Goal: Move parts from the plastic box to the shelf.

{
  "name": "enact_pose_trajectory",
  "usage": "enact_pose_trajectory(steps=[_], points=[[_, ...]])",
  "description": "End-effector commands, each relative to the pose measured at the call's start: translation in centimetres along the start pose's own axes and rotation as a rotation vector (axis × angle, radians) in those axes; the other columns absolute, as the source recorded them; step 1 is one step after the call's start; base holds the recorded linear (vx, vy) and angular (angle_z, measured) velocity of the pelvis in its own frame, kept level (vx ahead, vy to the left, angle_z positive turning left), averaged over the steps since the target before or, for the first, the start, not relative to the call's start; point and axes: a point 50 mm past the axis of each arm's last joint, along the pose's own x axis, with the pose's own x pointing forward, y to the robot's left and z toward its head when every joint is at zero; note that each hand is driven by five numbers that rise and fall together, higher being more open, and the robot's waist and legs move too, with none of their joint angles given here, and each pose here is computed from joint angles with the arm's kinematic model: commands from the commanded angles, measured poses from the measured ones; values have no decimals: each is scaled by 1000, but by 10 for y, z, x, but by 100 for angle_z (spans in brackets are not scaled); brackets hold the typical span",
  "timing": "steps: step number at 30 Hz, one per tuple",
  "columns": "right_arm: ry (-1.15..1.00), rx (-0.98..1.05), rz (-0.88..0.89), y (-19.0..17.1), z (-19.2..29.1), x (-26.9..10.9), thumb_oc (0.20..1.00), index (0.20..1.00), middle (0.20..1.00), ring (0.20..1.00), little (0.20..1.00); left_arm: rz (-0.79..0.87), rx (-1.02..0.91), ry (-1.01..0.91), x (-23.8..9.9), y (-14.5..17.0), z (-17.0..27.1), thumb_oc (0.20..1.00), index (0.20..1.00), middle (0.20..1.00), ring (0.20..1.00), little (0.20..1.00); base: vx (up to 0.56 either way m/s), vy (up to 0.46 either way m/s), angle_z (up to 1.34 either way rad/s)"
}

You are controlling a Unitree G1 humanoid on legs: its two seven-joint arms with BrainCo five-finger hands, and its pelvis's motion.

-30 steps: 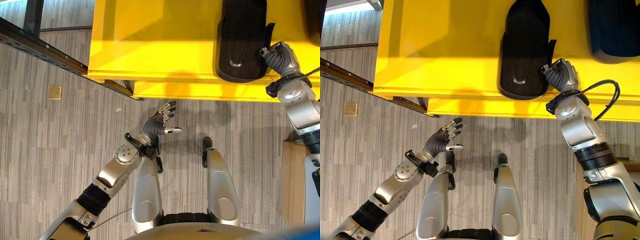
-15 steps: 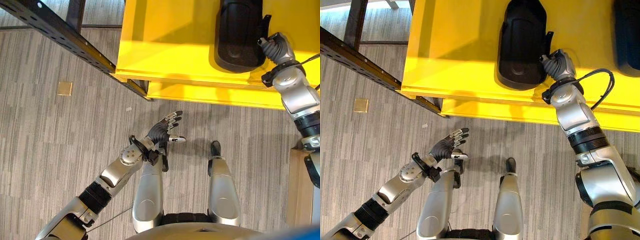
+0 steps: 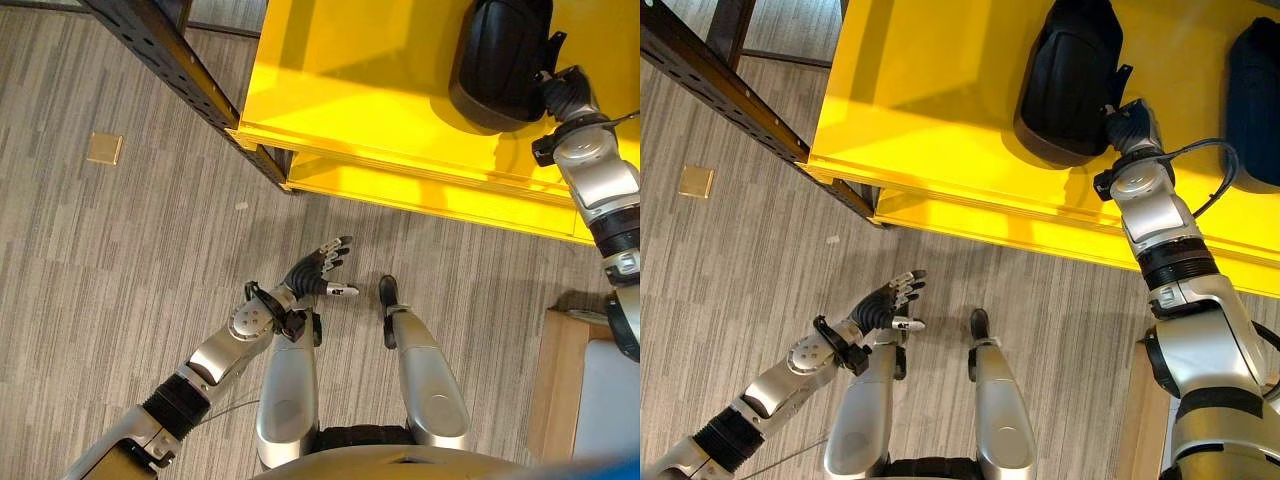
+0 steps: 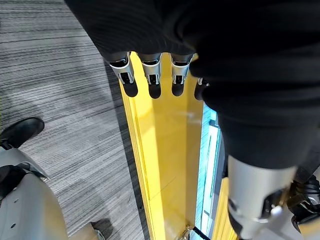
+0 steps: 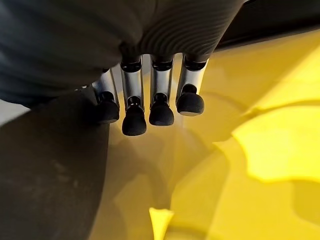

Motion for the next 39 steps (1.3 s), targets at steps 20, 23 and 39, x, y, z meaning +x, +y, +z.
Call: enact_pose_trajectory(steps=[20, 23, 39], points=[[-26, -147, -350, -118, 30, 11, 200, 200, 200, 200, 200, -46, 32, -30, -17, 5, 7, 1000, 1000, 1000, 1000, 1000, 28, -97, 9], [-13, -154, -364, -125, 29, 12, 200, 200, 200, 200, 200, -49, 34, -26, -17, 6, 6, 1000, 1000, 1000, 1000, 1000, 21, -76, 4], [-24, -243, -359, -138, 36, 9, 200, 200, 200, 200, 200, -56, 7, -58, -21, 4, 9, 1000, 1000, 1000, 1000, 1000, -6, -4, 0]])
